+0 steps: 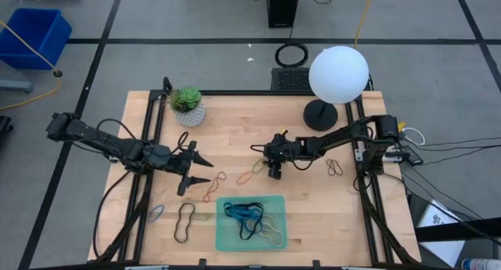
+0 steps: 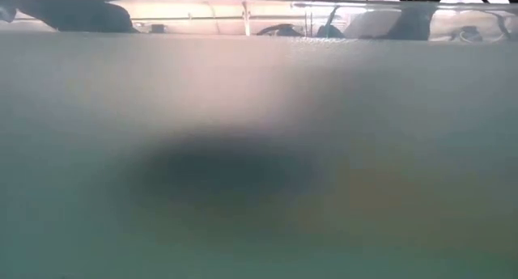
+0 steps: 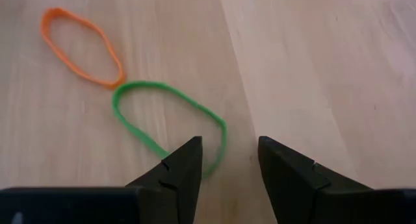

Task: Pick and place rubber bands into bin
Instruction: Put the top small green rubberband into the green bin

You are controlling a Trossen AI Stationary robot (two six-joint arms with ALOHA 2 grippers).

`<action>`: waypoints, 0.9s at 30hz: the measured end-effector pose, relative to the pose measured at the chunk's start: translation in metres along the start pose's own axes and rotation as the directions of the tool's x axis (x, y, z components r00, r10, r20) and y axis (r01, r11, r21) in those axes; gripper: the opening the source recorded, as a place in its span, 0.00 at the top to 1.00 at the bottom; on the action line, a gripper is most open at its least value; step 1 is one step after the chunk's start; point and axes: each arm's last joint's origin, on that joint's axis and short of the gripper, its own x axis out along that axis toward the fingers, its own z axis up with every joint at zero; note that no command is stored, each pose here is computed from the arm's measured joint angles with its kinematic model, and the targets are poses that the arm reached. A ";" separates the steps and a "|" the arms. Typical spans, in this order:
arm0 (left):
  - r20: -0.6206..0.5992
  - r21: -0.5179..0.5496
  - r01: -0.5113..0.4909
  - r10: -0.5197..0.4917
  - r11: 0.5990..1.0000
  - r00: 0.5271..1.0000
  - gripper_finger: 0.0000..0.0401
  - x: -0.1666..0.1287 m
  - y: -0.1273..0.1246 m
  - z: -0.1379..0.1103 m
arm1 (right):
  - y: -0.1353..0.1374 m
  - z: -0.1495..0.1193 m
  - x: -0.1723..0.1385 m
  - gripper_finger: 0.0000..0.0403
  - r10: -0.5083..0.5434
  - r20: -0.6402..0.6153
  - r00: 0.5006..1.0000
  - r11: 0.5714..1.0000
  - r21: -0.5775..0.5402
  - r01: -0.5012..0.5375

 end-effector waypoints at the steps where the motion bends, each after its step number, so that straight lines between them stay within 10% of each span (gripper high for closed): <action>1: 0.000 0.000 0.000 0.000 1.000 1.000 0.36 0.000 0.000 0.000 | 0.000 0.000 0.000 0.64 0.000 -0.002 1.000 1.000 0.004 0.000; 11: -0.001 0.000 -0.001 0.001 1.000 1.000 0.36 0.000 0.000 0.000 | 0.001 -0.003 0.001 0.68 0.023 -0.027 0.999 0.999 0.039 -0.022; 27: -0.002 0.000 -0.002 0.002 1.000 1.000 0.36 0.000 0.000 0.000 | 0.001 -0.004 0.003 0.99 0.015 -0.028 1.000 0.999 0.032 -0.014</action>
